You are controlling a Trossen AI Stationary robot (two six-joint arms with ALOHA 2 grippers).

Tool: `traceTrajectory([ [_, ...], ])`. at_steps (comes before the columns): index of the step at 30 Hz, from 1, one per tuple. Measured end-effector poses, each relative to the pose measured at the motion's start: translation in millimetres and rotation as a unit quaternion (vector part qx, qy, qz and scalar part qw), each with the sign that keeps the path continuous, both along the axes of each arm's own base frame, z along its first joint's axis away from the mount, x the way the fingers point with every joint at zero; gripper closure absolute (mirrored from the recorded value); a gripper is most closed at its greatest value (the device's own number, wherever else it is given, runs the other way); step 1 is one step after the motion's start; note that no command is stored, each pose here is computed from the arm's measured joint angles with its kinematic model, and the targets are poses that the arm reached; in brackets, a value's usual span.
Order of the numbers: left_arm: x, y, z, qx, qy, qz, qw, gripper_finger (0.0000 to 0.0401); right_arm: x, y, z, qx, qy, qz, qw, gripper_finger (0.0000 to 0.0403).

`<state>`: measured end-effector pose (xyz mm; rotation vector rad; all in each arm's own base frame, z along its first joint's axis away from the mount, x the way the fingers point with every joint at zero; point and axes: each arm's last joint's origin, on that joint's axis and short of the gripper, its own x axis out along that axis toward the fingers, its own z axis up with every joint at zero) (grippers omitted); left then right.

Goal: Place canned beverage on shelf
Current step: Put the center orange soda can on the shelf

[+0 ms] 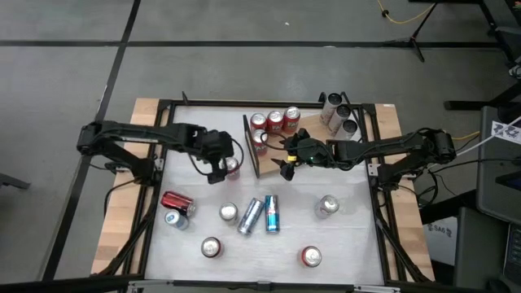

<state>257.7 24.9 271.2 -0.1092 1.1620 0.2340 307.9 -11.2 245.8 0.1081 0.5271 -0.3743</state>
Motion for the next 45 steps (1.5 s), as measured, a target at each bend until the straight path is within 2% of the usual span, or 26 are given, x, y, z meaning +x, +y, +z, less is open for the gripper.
traceTrajectory([
  [15,23.5,12.1,-40.8,0.029,0.093,-0.102,0.990,0.0007,0.0,0.0,-0.1,0.000,0.001,0.000,1.000,0.0062],
  [28,24.4,13.7,-42.3,0.051,0.100,-0.087,0.990,0.0007,-0.1,0.0,0.0,0.000,0.001,0.000,1.000,0.0062],
  [45,35.7,11.8,-38.9,0.061,0.040,-0.081,0.994,0.0007,0.0,0.1,0.0,0.000,0.001,0.000,1.000,0.0062],
])
